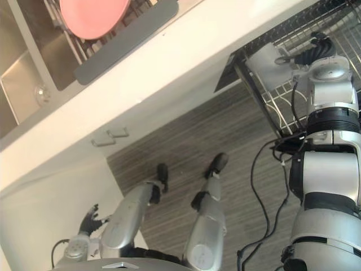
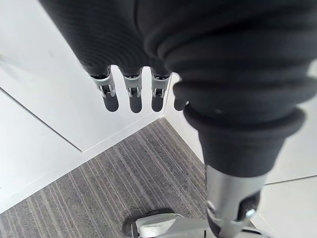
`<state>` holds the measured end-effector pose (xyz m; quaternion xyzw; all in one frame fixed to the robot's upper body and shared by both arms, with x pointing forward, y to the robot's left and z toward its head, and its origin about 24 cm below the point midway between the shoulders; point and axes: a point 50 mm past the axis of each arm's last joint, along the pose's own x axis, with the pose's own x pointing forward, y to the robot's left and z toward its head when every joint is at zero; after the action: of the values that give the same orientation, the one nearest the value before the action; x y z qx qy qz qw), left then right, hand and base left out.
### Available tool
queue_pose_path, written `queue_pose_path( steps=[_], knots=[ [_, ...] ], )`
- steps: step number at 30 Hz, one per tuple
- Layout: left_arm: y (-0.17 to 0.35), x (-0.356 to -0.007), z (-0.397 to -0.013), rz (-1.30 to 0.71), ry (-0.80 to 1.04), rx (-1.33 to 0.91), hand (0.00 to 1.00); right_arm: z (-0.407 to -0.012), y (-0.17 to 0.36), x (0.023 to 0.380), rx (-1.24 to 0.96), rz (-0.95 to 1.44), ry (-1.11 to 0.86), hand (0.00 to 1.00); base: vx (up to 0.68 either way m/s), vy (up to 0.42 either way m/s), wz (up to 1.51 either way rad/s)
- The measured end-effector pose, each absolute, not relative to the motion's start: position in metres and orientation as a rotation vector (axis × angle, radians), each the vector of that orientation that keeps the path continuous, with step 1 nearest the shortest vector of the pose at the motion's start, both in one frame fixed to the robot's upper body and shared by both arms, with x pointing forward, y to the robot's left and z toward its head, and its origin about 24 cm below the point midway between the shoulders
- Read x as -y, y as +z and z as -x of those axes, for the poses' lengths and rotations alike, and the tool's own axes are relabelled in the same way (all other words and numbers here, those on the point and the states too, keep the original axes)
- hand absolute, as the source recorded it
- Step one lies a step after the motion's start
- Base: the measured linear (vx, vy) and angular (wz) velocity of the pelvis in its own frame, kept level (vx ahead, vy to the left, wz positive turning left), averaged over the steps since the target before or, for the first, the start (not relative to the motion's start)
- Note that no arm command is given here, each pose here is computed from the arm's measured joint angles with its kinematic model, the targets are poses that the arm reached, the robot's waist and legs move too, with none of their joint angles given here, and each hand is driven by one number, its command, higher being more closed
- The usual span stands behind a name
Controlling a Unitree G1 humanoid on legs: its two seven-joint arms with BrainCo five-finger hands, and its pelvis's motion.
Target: Walk over to the sink, pick up the cup, carry it to the dishwasher, place the cup inside the dishwasher, then close the dishwasher door
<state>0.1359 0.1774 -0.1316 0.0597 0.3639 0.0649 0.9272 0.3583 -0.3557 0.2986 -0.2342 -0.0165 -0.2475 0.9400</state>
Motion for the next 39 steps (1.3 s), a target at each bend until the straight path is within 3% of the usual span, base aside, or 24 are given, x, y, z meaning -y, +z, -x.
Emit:
queue_pose_path(
  steps=[5, 13, 20, 24, 30, 35, 39],
  knots=[
    [-0.134, -0.179, -0.127, -0.109, 0.148, -0.765, 0.00, -0.359, 0.301, 0.352, 0.115, 0.353, -0.444, 0.00, -0.01, -0.007, 0.04],
    [-0.141, -0.181, -0.101, -0.059, 0.232, -0.825, 0.00, -0.326, 0.288, 0.343, 0.476, 0.058, -0.305, 0.00, 0.05, -0.008, 0.01],
    [-0.148, -0.191, -0.061, 0.027, 0.412, -0.894, 0.00, -0.251, 0.159, 0.278, 0.599, -0.241, -0.254, 0.00, 0.19, -0.001, -0.20],
    [-0.147, -0.198, -0.058, 0.047, 0.506, -0.892, 0.00, -0.233, 0.167, 0.247, 0.700, -0.222, -0.184, 0.00, 0.06, 0.004, 0.04],
    [-0.148, -0.209, -0.046, 0.026, 0.574, -0.926, 0.00, -0.233, 0.172, 0.237, 0.705, -0.165, -0.148, 0.00, -0.05, 0.006, 0.50],
    [-0.155, -0.207, -0.026, -0.023, 0.527, -1.017, 0.00, -0.223, 0.179, 0.262, 0.729, -0.135, -0.310, 0.00, 0.01, 0.056, 0.96],
    [-0.157, -0.204, -0.012, -0.044, 0.511, -1.084, 0.00, -0.221, 0.173, 0.261, 0.717, -0.176, -0.298, 0.00, 0.01, 0.155, 0.00]
  ],
)
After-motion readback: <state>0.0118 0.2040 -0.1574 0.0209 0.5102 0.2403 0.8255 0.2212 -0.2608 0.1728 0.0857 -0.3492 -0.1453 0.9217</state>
